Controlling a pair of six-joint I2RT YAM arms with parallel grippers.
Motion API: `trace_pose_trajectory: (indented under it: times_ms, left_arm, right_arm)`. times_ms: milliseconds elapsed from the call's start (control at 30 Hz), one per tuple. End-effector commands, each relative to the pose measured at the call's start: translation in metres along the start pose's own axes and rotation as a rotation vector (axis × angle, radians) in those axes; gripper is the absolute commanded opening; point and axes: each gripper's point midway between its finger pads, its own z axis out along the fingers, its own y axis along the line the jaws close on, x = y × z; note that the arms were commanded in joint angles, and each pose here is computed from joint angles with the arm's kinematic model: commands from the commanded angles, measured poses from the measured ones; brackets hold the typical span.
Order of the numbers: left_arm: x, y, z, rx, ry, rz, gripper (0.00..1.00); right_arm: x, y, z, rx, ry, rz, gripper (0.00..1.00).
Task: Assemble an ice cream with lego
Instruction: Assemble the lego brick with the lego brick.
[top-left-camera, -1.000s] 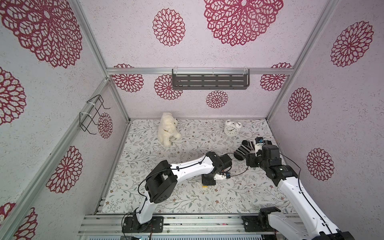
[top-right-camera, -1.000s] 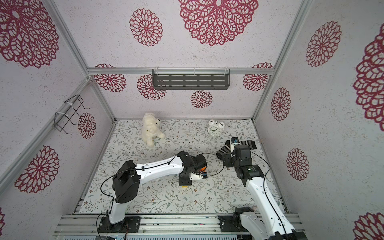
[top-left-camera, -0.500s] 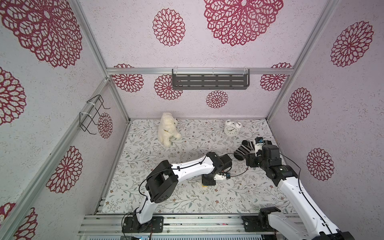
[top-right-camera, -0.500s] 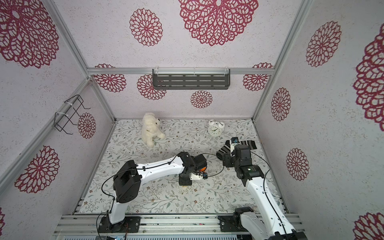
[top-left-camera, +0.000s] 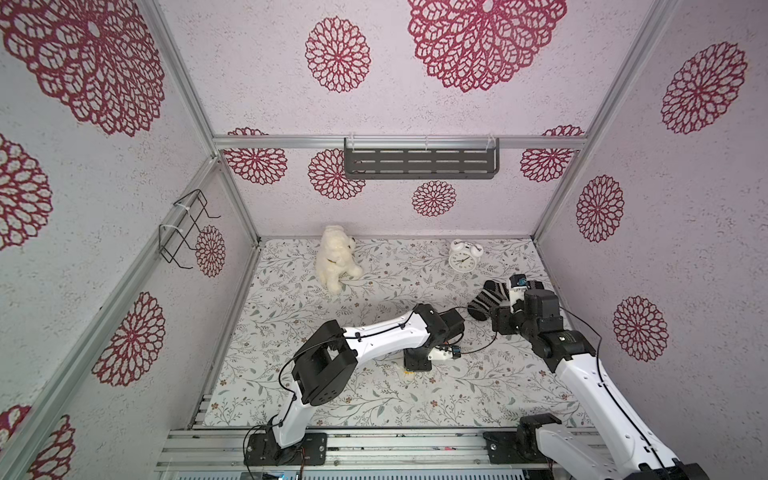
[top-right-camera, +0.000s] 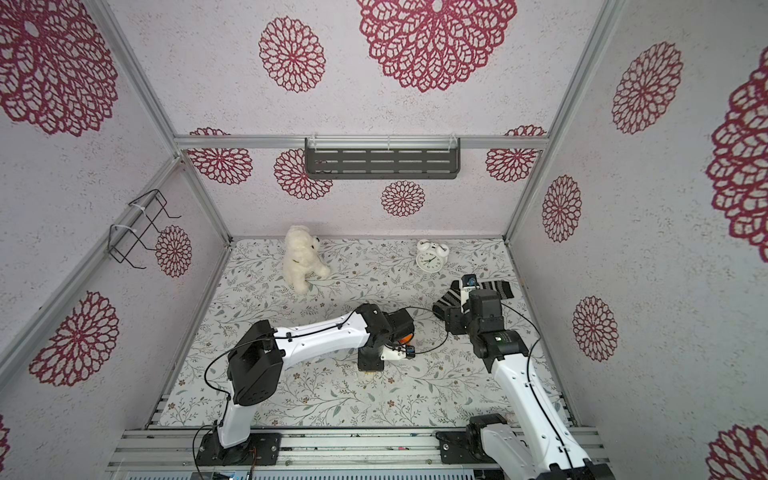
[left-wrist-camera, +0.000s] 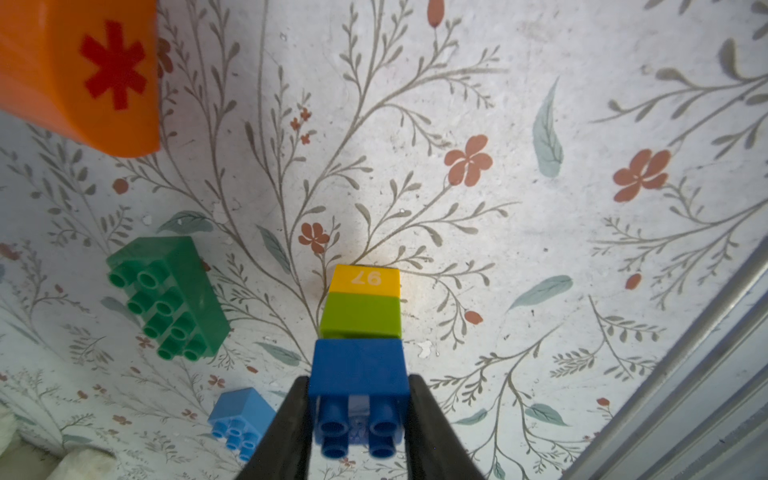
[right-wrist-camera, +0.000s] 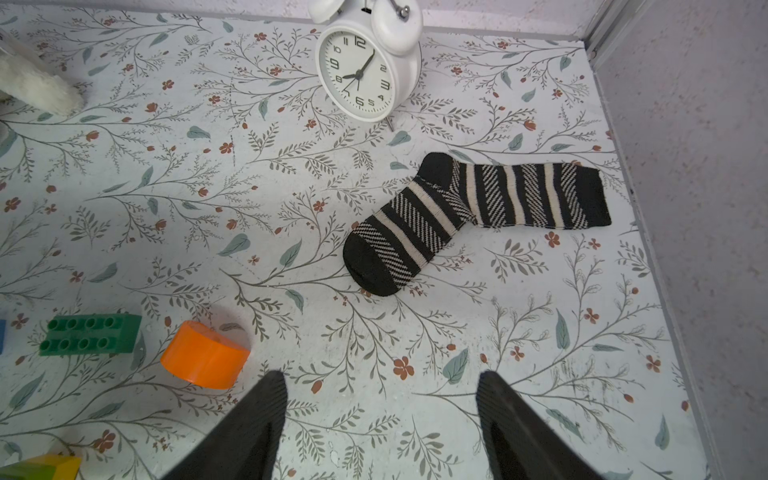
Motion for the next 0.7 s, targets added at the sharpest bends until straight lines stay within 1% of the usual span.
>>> trace_pose_trajectory:
  times_ms: [0, 667]
  left_arm:
    - [0.002, -0.010, 0.024, 0.066, 0.045, 0.021, 0.14]
    - [0.007, -0.021, 0.052, 0.123, 0.104, 0.013, 0.15]
  right_arm:
    - [-0.009, 0.000, -0.005, -0.009, -0.047, 0.017, 0.76]
    - [-0.010, 0.001, -0.005, -0.016, -0.050, 0.018, 0.76]
